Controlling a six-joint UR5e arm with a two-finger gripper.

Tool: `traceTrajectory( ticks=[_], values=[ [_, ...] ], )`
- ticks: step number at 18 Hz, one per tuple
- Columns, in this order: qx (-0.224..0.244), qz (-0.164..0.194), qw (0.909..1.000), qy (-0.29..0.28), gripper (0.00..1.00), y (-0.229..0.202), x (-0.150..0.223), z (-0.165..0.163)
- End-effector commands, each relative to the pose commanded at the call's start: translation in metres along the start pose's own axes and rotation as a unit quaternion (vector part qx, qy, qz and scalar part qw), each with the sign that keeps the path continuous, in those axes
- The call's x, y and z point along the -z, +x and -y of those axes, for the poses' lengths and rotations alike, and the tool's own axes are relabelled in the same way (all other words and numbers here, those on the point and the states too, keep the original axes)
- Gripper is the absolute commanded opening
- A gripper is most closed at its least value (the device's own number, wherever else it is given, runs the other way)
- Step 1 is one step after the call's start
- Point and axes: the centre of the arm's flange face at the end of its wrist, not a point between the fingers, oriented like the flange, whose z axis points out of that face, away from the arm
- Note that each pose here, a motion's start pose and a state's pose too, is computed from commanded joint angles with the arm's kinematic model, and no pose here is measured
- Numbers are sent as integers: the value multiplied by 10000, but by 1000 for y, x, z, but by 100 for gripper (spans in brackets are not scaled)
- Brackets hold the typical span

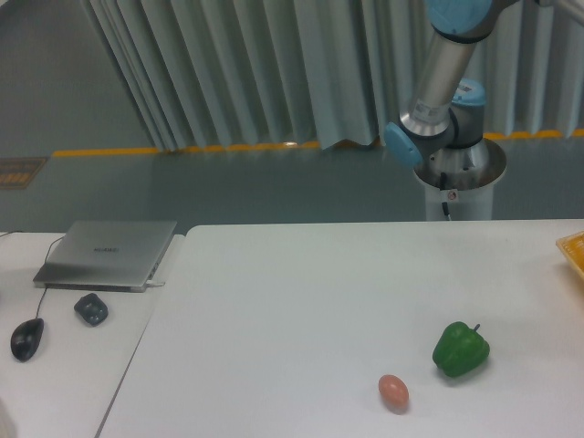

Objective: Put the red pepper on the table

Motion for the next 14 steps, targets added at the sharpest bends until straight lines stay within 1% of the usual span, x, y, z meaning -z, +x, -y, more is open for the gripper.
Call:
traceTrajectory(
  ticks=[1,2,3,4,5,8,12,14],
  values=[
    [31,-8,10000,42,100,-4,-2,-7],
    [189,-59,9996,201,100,-9,-2,-16],
    [319,-95,9992,231,100,-7,-2,-16],
    [631,-150,9977,203,100,-5,-6,-18],
    [1170,-180,9928,180,100,-2,-6,-18],
    [1750,-235,9841,173,100,0,-9,-18],
    [2162,-384,9755,104,100,12,-21,-21],
    [2258,-446,9731,68,100,22,-24,-22]
  ],
)
